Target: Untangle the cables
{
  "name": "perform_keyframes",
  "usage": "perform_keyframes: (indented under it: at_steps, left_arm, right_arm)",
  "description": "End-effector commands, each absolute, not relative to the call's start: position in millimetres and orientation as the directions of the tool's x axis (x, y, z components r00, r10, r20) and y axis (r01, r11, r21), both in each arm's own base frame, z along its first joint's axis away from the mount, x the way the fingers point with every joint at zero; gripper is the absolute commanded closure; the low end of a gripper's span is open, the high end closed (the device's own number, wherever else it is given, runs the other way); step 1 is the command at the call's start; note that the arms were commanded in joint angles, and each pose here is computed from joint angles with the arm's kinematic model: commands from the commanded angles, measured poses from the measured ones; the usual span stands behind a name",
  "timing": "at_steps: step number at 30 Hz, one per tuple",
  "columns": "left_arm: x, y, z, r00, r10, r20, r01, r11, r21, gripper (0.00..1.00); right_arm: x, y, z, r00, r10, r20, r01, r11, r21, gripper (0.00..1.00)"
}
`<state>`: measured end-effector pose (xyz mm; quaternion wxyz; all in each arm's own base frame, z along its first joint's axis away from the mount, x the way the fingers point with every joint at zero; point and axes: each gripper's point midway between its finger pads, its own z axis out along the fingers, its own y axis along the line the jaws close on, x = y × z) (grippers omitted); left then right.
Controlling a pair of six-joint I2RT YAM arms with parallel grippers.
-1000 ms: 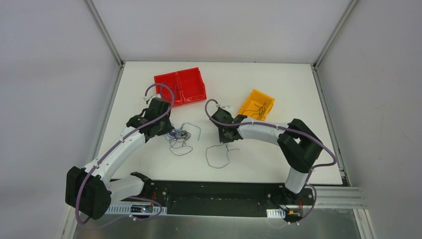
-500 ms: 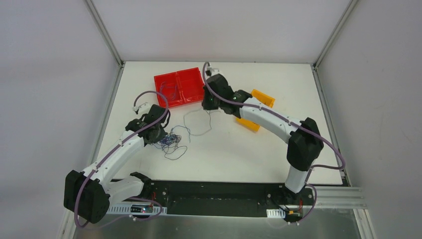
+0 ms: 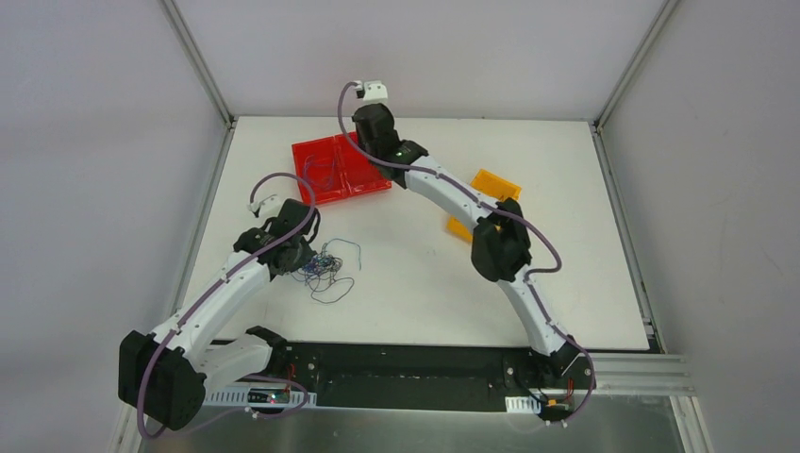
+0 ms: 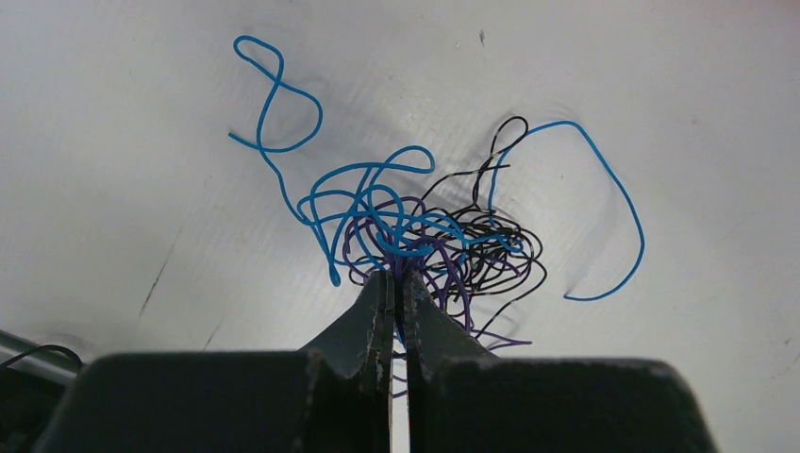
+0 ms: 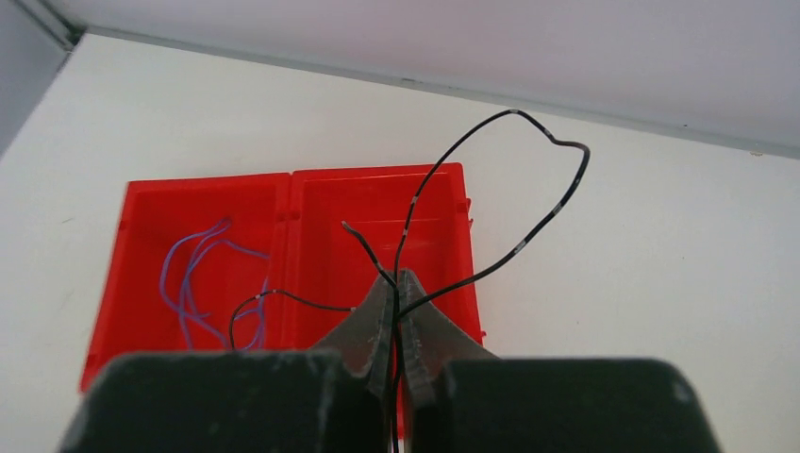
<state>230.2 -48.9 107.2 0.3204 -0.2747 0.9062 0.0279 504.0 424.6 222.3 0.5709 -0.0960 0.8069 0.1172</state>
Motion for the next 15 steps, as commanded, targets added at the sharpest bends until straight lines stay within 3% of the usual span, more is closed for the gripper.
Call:
perform_keyframes:
  at_steps: [1,7,11,15]
  left_arm:
    - [228,-49,107,-0.660,-0.484,-0.575,-0.521,0.846,-0.114,1.00]
    - [230,-51,108,-0.669,-0.479,-0.569,-0.515,0.850,-0.111,1.00]
    - [232,-50,107,-0.670,-0.477,-0.570,-0.519,0.849,-0.100,1.00]
    - [233,-52,106,-0.683,-0.468,-0.561,-0.511,0.855,-0.091,1.00]
  right_arm:
    - [543,428,234,-0.178,-0.030,-0.984,-0.215,0.977,0.009,1.00]
    - [556,447,175,-0.198,-0.056,-0.978,-0.248,0.969,-0.006,1.00]
    - [537,473,139,-0.325,-0.056,-0.944,-0.391,0.917,0.081,1.00]
    - [536,463,113,-0.489,0.029,-0.872,-0.341,0.913,0.222,1.00]
